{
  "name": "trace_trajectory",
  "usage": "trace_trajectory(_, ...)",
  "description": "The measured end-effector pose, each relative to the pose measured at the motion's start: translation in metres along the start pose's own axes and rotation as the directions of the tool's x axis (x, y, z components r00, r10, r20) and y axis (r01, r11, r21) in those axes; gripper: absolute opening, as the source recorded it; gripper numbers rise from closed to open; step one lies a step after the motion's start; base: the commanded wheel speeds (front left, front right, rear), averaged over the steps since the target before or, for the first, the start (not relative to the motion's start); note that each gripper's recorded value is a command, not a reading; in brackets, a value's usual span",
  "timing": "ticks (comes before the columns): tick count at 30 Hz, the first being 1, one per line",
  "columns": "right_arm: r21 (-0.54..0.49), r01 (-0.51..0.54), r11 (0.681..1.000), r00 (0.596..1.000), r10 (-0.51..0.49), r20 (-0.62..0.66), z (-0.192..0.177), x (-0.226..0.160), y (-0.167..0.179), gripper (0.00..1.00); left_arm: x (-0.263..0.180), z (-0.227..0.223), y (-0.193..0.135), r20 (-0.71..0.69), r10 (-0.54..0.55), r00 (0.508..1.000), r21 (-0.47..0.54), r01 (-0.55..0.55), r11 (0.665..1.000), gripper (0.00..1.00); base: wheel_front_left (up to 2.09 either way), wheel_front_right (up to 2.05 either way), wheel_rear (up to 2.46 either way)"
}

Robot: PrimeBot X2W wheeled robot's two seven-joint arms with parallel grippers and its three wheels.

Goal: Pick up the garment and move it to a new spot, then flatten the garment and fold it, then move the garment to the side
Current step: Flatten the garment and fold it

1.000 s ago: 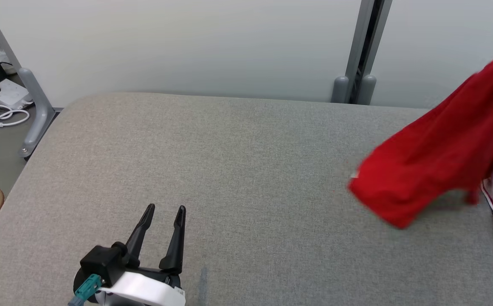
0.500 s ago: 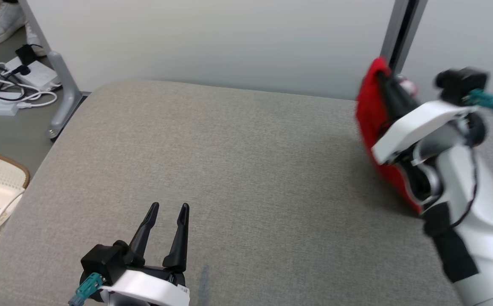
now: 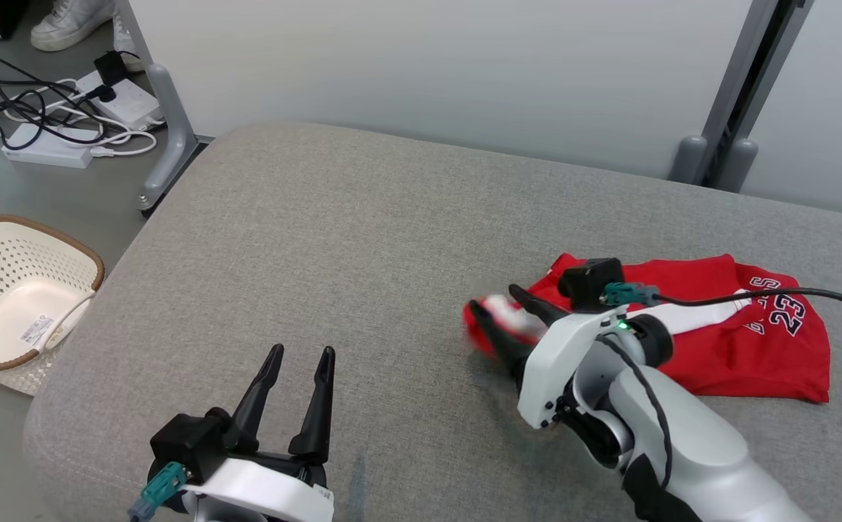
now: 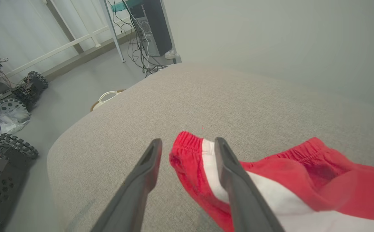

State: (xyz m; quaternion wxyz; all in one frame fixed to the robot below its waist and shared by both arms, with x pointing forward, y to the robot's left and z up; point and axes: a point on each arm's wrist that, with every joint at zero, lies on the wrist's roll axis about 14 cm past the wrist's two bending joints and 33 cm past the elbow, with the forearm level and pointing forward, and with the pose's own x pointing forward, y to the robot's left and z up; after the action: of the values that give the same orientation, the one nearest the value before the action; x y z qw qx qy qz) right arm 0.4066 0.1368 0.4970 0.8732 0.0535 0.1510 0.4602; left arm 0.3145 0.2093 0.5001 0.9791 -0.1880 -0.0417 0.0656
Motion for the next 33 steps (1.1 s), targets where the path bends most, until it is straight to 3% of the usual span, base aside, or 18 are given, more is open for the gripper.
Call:
trace_trajectory(6, -0.006, -0.006, 1.0, 1.0, 0.007, 0.023, 0.003, -0.002, 0.001, 1.0, 0.005, 0.0, -0.003, -0.001, -0.008, 1.0, -0.001, 0.008, 1.0, 1.0, 0.0, 0.0, 0.0)
trace_trajectory(10, 0.002, 0.073, 0.997, 0.992, -0.073, 0.1, 0.019, -0.013, -0.027, 1.0, 0.012, -0.001, -0.012, 0.0, -0.037, 0.999, -0.003, 0.037, 0.999, 1.0, 0.0, 0.0, 0.0)
trace_trajectory(14, 0.017, 0.203, 0.979, 0.962, -0.203, 0.183, 0.035, -0.042, -0.079, 1.0, 0.023, -0.004, -0.025, -0.009, -0.08, 0.997, -0.004, 0.08, 0.997, 1.0, 0.0, 0.0, 0.0)
trace_trajectory(20, 0.08, 0.403, 0.912, 0.872, -0.409, 0.27, 0.041, -0.107, -0.155, 1.0, 0.039, -0.009, -0.047, -0.021, -0.148, 0.989, -0.01, 0.148, 0.989, 1.0, 0.0, 0.0, 0.0)
trace_trajectory(24, 0.146, 0.512, 0.847, 0.791, -0.53, 0.305, 0.036, -0.152, -0.191, 1.0, 0.046, -0.017, -0.056, -0.041, -0.174, 0.984, -0.016, 0.174, 0.985, 1.0, 0.0, 0.0, 0.0)
trace_trajectory(26, 0.126, 0.557, 0.821, 0.763, -0.566, 0.311, 0.032, -0.171, -0.202, 1.0, 0.05, -0.021, -0.062, -0.052, -0.191, 0.98, -0.023, 0.19, 0.981, 1.0, 0.0, 0.0, 0.0)
trace_trajectory(29, 0.181, 0.598, 0.781, 0.703, -0.62, 0.348, 0.031, -0.195, -0.211, 1.0, 0.055, -0.029, -0.071, -0.073, -0.218, 0.973, -0.03, 0.216, 0.976, 1.0, 0.0, 0.0, 0.0)
trace_trajectory(33, 0.197, 0.622, 0.758, 0.678, -0.647, 0.349, 0.015, -0.208, -0.204, 1.0, 0.057, -0.039, -0.075, -0.101, -0.233, 0.967, -0.032, 0.231, 0.972, 1.0, 0.0, 0.0, 0.0)
